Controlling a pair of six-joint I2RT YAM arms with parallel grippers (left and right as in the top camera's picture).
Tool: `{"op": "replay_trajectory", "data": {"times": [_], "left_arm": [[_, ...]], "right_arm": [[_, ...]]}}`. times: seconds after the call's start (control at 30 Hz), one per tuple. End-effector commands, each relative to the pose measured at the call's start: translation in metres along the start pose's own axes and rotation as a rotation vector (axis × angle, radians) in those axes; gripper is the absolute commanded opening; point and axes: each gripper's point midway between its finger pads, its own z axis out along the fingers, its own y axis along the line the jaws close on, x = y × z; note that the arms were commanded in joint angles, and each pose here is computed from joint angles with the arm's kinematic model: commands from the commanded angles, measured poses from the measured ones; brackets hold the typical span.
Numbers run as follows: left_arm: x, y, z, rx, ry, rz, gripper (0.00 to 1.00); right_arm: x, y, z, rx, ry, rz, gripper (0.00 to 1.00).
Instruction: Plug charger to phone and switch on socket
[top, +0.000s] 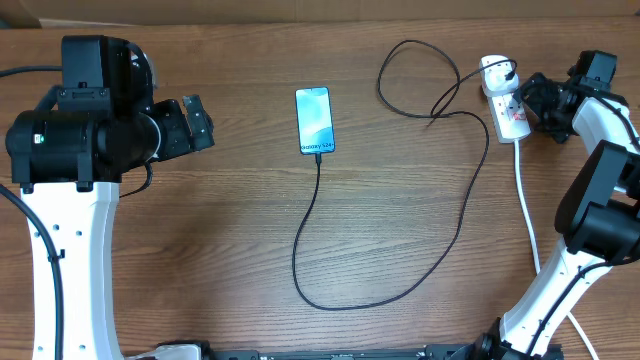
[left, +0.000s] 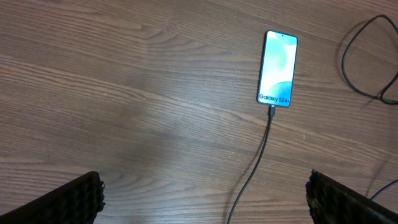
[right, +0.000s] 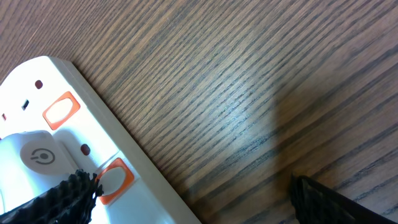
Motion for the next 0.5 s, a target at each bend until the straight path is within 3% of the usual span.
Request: {"op": "replay_trajectory", "data": {"times": [0.0, 0.47], "left_arm": [[0.000, -0.001, -0.003, 0.000, -0.012, -0.003, 1.00], [0.000, -0.001, -0.003, 0.000, -0.012, -0.003, 1.00]], "right_arm": [[0.004, 0.001, -0.004, 0.002, 0.006, -0.007, 1.00], [0.023, -0.010, 0.016, 0.028, 0.069, 0.001, 1.00]]}}
